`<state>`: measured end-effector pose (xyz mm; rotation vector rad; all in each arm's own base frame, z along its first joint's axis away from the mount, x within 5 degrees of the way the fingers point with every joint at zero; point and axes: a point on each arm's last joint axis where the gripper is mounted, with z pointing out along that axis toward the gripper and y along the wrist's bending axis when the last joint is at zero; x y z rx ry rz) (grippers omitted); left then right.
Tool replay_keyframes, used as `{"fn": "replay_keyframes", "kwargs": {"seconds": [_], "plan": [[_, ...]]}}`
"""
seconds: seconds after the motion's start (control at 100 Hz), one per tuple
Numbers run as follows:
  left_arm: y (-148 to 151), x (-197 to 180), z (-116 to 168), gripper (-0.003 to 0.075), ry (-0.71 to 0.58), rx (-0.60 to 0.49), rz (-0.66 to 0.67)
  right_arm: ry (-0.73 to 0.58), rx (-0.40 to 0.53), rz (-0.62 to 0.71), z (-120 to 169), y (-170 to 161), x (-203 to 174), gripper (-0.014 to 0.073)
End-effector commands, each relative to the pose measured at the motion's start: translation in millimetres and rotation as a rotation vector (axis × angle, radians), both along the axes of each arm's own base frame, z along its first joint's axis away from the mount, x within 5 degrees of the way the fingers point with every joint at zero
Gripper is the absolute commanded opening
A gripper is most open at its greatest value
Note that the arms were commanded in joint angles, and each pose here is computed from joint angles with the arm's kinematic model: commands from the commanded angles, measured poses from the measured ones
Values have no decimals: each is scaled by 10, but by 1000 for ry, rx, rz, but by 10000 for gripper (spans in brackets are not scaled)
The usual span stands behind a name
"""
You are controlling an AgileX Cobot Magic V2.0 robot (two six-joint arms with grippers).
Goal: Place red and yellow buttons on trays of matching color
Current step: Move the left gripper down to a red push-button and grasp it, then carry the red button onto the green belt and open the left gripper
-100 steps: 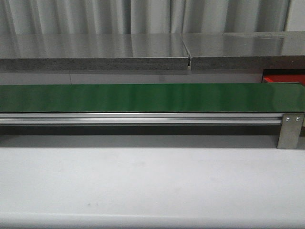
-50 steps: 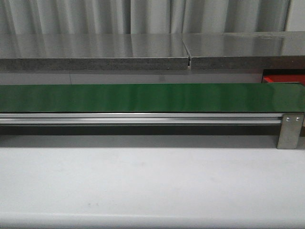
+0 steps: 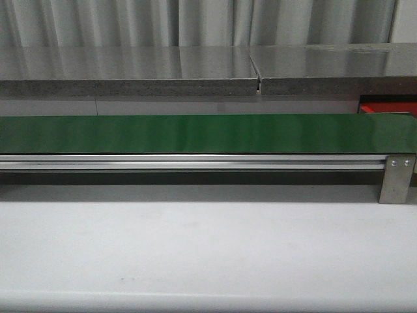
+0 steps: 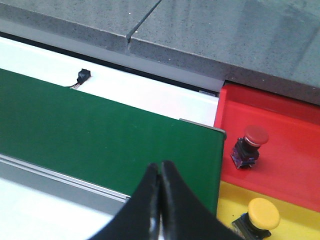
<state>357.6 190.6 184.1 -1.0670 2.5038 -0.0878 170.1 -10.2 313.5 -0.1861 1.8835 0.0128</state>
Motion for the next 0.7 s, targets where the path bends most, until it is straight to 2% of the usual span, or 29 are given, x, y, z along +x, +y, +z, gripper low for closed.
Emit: {"fn": "replay_keyframes", "kwargs": {"seconds": [0.0, 0.25, 0.34, 0.48, 0.69], "plan": [[-58, -6, 493, -20, -124, 52, -8, -58, 6, -28, 127, -17, -7, -68], [-449, -112, 1176, -20, -266, 162, -150, -58, 6, -28, 127, -17, -7, -68], [-604, -116, 1336, -20, -320, 188, -187, -58, 6, -28, 127, -17, -7, -68], [-784, -36, 1372, -20, -335, 195, -254, -58, 6, -28, 127, -17, -7, -68], [-1008, 134, 1189, -20, -297, 163, -327, -58, 6, -28, 127, -17, -7, -68]]}}
